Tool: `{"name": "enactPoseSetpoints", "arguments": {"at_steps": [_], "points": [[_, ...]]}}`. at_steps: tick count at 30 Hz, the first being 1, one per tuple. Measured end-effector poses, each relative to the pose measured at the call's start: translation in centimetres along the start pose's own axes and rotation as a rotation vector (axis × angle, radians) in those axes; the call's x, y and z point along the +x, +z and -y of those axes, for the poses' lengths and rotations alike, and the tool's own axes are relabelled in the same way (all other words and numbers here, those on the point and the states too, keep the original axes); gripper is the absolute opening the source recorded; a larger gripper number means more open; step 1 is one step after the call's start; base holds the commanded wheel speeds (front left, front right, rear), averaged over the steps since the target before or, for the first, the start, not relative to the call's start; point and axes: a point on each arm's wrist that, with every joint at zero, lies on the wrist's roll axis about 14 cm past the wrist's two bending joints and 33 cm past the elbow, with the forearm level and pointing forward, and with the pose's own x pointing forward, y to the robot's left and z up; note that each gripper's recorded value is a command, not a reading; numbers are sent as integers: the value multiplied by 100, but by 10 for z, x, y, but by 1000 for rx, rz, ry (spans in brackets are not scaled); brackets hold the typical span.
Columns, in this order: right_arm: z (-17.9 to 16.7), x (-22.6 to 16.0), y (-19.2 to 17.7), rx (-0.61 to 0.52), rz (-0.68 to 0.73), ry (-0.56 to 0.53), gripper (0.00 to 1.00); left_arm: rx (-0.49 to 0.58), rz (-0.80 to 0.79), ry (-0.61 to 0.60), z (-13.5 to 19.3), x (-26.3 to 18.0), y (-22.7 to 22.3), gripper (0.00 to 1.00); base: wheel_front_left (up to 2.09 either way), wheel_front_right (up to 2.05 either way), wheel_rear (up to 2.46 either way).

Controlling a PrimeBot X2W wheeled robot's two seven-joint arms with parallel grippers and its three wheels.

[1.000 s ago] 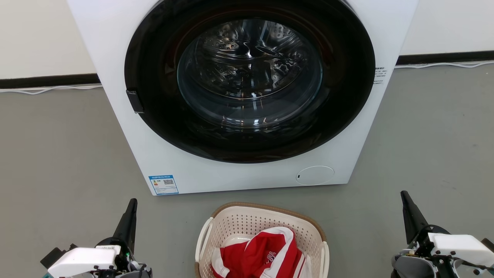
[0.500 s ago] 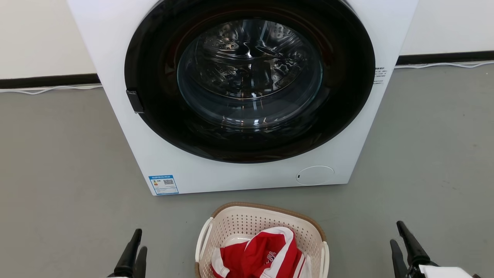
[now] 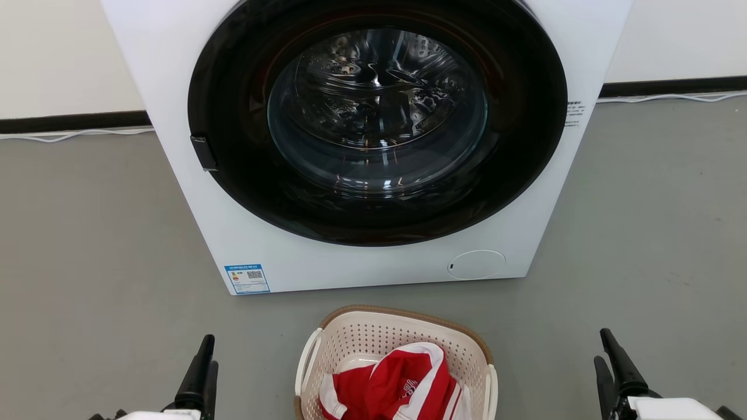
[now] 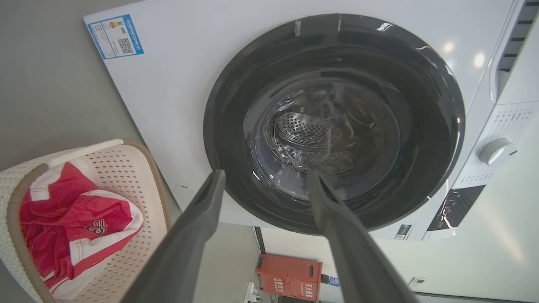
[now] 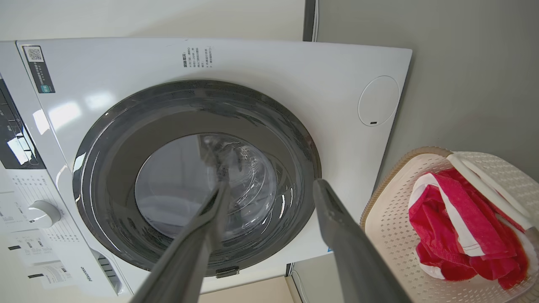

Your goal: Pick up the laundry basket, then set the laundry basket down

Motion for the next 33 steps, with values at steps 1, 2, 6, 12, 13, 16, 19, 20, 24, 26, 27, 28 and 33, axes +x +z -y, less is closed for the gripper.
{"name": "enactPoseSetpoints", "arguments": {"at_steps": [1,2,6,12,13,16,19,20,24,26,27,28,33], "points": [[-1,0,0,-13,3,4,100,16,-2,0,1,0,0,100,0,0,0],[-3,0,0,-25,2,8,100,31,-2,-4,3,1,-1,100,0,0,0],[-5,1,0,-81,5,14,100,88,3,-13,8,2,-1,100,0,0,0],[-13,2,-1,-167,7,36,100,193,5,-27,15,3,-2,100,0,0,0],[-14,2,-2,-184,7,38,100,215,2,-28,16,3,-3,100,0,0,0],[-18,3,-2,-234,9,50,100,279,0,-37,19,3,-6,100,0,0,0],[-22,3,-2,-271,13,63,100,320,0,-39,21,3,-7,100,0,0,0],[-24,3,-2,-287,16,67,100,343,-2,-41,22,4,-8,100,0,0,0],[-28,3,-3,-350,18,80,100,427,-3,-40,24,4,-11,100,0,0,0],[-31,3,-5,-384,16,91,100,465,-1,-39,25,4,-12,100,0,0,0],[-32,3,-5,-399,20,96,100,487,-4,-38,25,4,-13,100,0,0,0],[-33,3,-6,-414,17,98,100,507,-3,-35,25,4,-13,100,0,0,0],[-38,3,-9,-496,19,116,100,614,1,-26,26,4,-14,100,0,0,0]]}}
